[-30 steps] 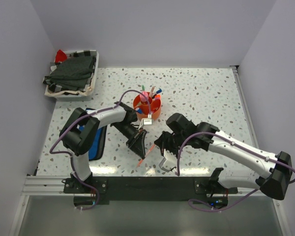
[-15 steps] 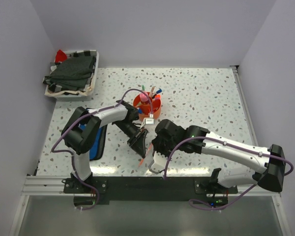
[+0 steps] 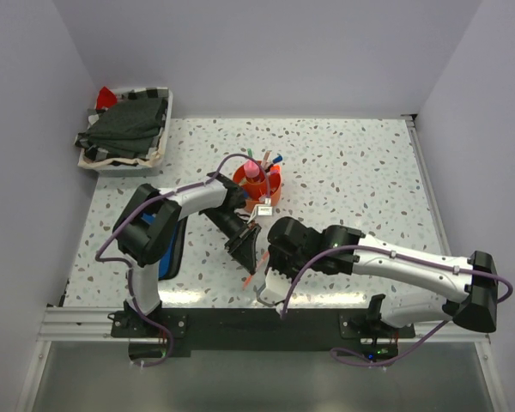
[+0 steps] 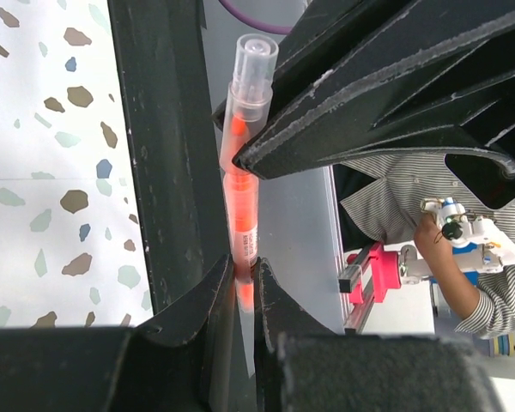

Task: Sort the stationery into containers
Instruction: Close the pen cap on the pen.

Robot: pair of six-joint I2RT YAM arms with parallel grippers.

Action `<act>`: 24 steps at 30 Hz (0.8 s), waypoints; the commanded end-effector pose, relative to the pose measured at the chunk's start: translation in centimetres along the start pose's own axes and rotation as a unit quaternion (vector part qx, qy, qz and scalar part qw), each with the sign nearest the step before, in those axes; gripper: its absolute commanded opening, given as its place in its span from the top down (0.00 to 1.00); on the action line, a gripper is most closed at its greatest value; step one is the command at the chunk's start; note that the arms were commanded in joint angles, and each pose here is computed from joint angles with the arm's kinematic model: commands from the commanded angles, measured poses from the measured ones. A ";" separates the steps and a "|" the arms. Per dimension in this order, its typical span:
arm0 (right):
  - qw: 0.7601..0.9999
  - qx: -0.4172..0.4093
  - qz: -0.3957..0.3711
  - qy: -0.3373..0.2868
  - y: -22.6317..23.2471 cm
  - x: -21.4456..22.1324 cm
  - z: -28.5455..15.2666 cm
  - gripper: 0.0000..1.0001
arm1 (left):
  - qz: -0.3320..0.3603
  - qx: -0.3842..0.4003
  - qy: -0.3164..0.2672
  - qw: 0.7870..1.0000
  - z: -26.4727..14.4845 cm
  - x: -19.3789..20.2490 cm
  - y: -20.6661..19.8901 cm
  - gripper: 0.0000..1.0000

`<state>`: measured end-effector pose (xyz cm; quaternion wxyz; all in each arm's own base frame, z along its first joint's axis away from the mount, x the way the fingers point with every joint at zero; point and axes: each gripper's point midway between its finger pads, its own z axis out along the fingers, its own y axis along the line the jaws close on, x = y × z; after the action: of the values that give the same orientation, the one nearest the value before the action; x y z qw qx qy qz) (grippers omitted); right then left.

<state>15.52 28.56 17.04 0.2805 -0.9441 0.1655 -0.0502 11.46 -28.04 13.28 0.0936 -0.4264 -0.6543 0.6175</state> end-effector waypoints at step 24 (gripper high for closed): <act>0.996 0.050 0.075 0.002 -0.9 -1.1 1.3 0.99 | 0.068 0.028 -0.061 0.995 -0.4 -2.9 -2.9 1.00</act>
<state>15.18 29.47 15.97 0.3199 -0.9206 0.2183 -0.0503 11.70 -28.49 14.48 0.0634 -0.4325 -0.6387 0.6332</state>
